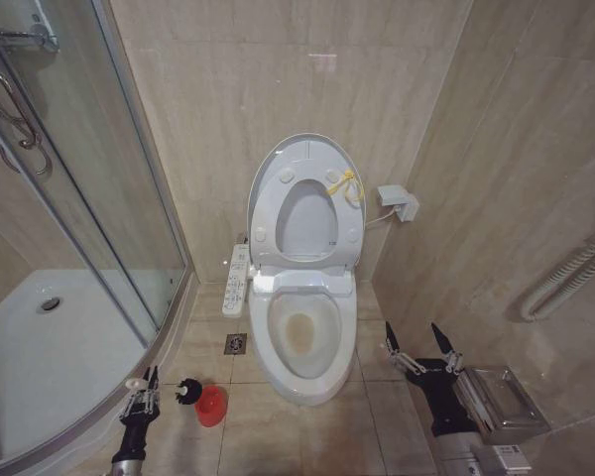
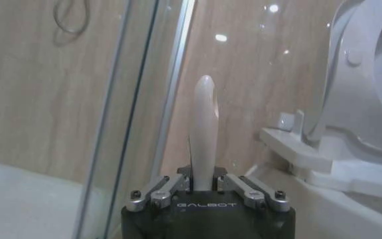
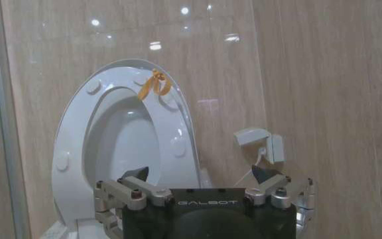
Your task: Open the toilet lid, clean the toilet bowl with a toilet brush, close the toilet lid, and flush.
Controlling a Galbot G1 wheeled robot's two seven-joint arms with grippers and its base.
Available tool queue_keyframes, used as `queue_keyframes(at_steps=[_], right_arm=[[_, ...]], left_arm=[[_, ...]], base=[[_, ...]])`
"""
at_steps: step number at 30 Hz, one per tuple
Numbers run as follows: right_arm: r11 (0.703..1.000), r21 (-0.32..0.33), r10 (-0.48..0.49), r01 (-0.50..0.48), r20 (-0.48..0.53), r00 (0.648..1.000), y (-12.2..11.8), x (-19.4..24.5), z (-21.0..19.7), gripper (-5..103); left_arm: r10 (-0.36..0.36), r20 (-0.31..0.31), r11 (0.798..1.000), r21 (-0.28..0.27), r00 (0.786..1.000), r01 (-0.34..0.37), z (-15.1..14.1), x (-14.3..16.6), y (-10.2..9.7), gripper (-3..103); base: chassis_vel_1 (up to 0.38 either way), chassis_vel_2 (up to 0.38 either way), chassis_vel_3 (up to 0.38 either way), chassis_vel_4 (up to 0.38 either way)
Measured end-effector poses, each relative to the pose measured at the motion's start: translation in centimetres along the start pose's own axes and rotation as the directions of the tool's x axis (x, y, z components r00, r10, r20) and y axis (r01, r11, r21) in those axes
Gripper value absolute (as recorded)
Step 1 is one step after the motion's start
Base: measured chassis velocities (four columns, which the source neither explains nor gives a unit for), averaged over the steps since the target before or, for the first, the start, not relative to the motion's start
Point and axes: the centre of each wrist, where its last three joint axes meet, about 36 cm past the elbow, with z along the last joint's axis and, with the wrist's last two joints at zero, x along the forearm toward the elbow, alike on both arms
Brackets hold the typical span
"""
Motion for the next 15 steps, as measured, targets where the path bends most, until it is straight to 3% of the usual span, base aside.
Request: queue_keyframes(at_steps=[15], right_arm=[[1.000,0.000,0.000,0.000,0.000,1.000,0.0,0.0,0.0,100]], left_arm=[[0.069,-0.043,0.997,0.020,0.997,-0.068,2.7,-5.6,0.0,18]], base=[[0.000,0.000,0.000,0.000]])
